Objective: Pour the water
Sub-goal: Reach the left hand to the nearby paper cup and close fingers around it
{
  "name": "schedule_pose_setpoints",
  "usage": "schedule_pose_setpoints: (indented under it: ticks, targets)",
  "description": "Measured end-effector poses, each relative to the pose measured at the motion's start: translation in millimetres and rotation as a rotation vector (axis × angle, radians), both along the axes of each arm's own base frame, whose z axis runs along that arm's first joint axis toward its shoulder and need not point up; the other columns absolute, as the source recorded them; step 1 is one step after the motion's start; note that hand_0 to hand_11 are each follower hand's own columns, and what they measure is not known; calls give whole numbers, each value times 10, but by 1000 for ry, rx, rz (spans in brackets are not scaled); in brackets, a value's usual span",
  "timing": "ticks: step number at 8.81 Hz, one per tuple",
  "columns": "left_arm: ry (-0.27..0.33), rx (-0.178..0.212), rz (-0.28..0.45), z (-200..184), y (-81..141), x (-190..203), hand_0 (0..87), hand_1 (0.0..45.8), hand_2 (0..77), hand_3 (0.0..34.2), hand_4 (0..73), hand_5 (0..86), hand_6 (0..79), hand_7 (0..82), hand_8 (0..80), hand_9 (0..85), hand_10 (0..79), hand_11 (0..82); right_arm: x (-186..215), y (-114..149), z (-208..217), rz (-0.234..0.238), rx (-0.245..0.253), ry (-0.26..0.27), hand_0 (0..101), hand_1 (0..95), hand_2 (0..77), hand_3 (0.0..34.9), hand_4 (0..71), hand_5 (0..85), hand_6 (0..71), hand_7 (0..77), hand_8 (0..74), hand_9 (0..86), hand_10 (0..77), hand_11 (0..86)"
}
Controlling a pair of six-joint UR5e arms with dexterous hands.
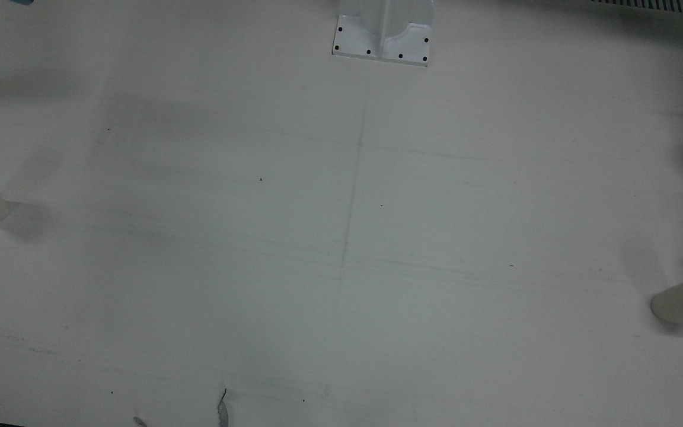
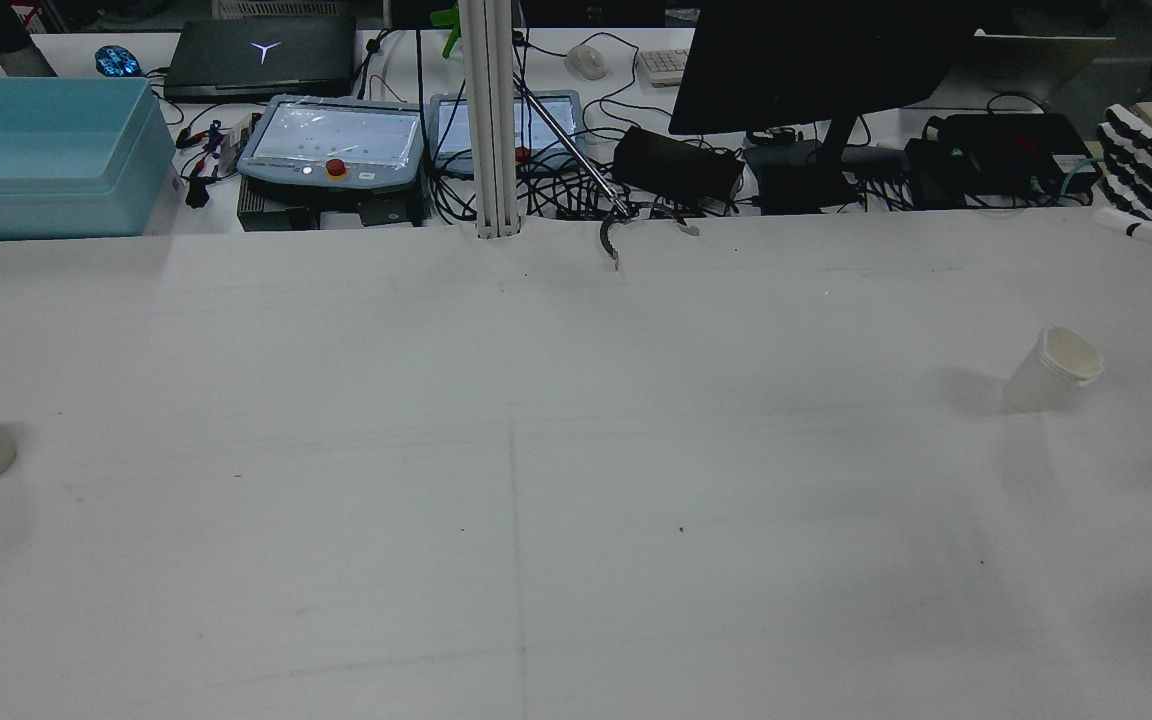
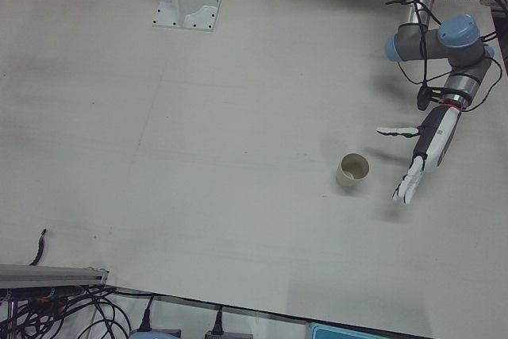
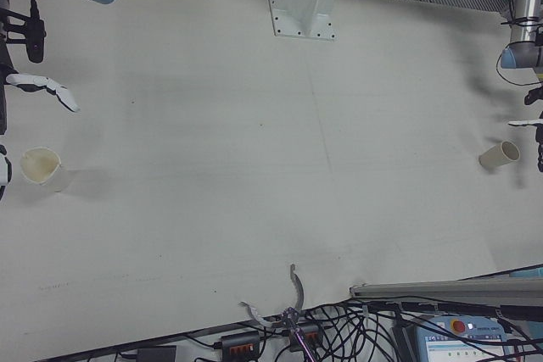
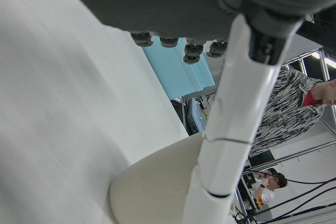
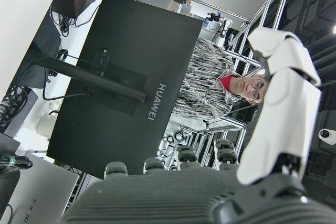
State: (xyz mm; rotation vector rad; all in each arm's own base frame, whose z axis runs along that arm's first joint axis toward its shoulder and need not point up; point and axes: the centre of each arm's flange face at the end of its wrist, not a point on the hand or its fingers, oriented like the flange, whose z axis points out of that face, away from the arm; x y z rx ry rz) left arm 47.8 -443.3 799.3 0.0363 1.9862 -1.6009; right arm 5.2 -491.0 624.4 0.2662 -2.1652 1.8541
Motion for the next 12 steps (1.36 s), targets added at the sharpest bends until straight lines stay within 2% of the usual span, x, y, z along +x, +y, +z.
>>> schedule_pose_setpoints:
  ticks: [1, 2, 3, 4, 5, 6, 7, 8, 11, 12]
  targets:
    - [0, -4, 5, 34, -114, 125, 801, 295, 5, 0, 82, 0, 65, 60, 5, 5, 5, 33, -12, 0, 3, -3, -1, -2, 485, 224, 262, 119, 0, 60, 93, 16, 11, 5, 0, 5]
    - [-2, -7, 13, 66, -219, 244, 801, 273, 5, 0, 98, 0, 65, 54, 5, 11, 5, 33, -17, 0, 5, -4, -1, -2, 486, 224, 262, 119, 0, 60, 93, 16, 11, 5, 0, 5]
    - [-2, -10, 16, 101, -301, 369, 658, 207, 11, 0, 98, 0, 76, 54, 5, 11, 5, 22, -25, 0, 7, -6, -2, -1, 486, 224, 262, 119, 0, 60, 93, 16, 11, 5, 0, 5]
    - [3, -7, 17, 157, -344, 501, 658, 207, 11, 0, 98, 0, 76, 54, 5, 11, 5, 22, -33, 0, 7, -6, -2, -1, 487, 224, 256, 119, 0, 55, 76, 11, 11, 5, 0, 5]
    - [14, -1, 9, 191, -368, 615, 582, 185, 11, 0, 131, 0, 76, 49, 5, 11, 0, 16, -37, 0, 8, -7, -2, 0, 487, 224, 256, 119, 0, 55, 76, 11, 11, 5, 0, 5]
    - [23, 5, 1, 190, -393, 692, 443, 22, 5, 1, 185, 0, 44, 49, 5, 11, 0, 16, -37, 0, 9, -6, -3, 0, 487, 224, 256, 119, 0, 55, 76, 11, 11, 5, 0, 5]
    - [30, 11, -4, 166, -430, 741, 443, 22, 5, 1, 185, 0, 44, 49, 5, 11, 0, 16, -37, 1, 12, -6, -3, 0, 487, 224, 267, 119, 0, 55, 82, 11, 11, 5, 0, 5]
    - [35, 18, -6, 123, -482, 789, 429, 11, 11, 0, 218, 0, 65, 49, 5, 11, 0, 16, -39, 1, 14, -7, -4, 0, 487, 224, 267, 119, 0, 55, 93, 11, 11, 5, 0, 5]
    - [41, 26, -7, 38, -568, 853, 464, 11, 11, 1, 229, 0, 71, 54, 5, 11, 0, 16, -40, 2, 28, -7, -7, 2, 487, 224, 273, 119, 0, 55, 93, 11, 11, 5, 0, 5]
    - [41, 26, -7, 30, -579, 862, 488, 44, 11, 0, 191, 0, 71, 60, 5, 11, 0, 16, -39, 3, 33, -6, -8, 2, 488, 224, 262, 119, 0, 55, 93, 11, 11, 5, 0, 5]
